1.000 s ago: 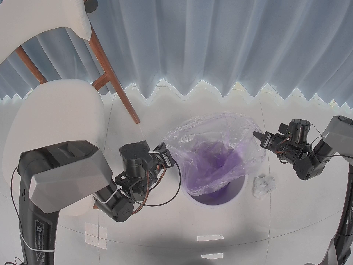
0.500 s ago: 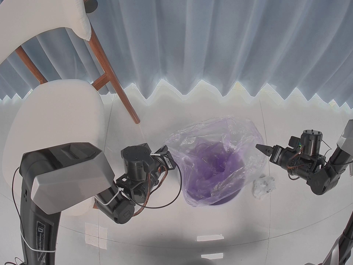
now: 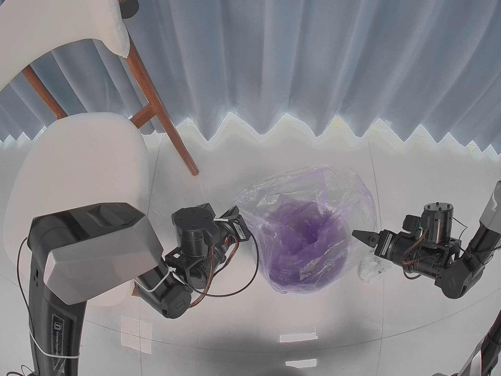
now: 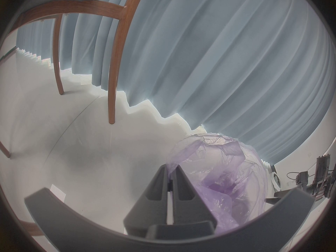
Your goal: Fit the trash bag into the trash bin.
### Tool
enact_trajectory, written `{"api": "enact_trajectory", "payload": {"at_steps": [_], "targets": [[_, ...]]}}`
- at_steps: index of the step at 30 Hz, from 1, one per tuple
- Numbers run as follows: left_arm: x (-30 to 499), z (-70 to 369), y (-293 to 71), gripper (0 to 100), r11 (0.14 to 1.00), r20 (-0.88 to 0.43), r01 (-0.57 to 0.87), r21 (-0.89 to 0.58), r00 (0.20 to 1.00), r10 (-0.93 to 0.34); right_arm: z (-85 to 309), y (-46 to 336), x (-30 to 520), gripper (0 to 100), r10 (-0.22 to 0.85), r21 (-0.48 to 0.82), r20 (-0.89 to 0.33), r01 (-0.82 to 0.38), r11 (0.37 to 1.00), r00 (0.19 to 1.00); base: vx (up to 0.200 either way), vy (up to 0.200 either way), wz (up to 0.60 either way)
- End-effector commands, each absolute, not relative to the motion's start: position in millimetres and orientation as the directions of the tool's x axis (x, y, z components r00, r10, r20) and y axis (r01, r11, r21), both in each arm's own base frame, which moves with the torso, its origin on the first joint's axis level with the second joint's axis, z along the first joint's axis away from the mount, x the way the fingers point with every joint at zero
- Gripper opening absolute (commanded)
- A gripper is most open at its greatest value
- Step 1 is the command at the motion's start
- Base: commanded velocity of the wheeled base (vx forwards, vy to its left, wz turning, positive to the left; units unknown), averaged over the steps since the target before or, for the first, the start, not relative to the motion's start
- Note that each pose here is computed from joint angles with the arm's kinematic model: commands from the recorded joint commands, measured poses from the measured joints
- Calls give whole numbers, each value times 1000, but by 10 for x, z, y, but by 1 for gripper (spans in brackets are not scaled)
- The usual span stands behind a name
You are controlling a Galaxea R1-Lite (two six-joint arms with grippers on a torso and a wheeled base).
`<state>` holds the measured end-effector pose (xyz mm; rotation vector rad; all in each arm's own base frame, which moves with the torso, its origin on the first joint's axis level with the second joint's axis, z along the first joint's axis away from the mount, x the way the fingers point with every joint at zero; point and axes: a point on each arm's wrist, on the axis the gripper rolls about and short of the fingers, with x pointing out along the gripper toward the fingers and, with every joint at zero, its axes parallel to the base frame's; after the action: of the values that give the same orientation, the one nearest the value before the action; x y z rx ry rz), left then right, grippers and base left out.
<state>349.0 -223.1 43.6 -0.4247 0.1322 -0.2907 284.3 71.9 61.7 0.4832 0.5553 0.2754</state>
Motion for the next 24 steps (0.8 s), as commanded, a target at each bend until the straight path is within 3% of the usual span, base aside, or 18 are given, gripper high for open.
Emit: {"api": "enact_trajectory", "payload": {"at_steps": [1, 6, 7, 19, 24], "targets": [[3491, 445, -2229, 0, 869, -58, 252, -425, 951, -304, 493, 719, 2844, 100, 366, 503, -469, -99, 859, 804, 0, 0, 0], [3492, 440, -2230, 0, 869, -58, 252, -425, 951, -304, 369, 736, 2916, 100, 371, 509, -421, -122, 852, 828, 0, 0, 0], [3492, 432, -2230, 0, 870, -61, 251, -424, 951, -304, 347, 746, 2939, 0, 371, 511, -407, -129, 850, 835, 0, 0, 0], [3377, 470, -2222, 0, 872, -86, 260, -416, 943, -322, 456, 742, 2905, 0, 363, 577, -300, -135, 805, 882, 0, 0, 0], [3304, 373, -2180, 0, 882, -156, 258, -394, 927, -341, 437, 693, 2857, 0, 351, 554, -318, -128, 823, 881, 0, 0, 0]]}}
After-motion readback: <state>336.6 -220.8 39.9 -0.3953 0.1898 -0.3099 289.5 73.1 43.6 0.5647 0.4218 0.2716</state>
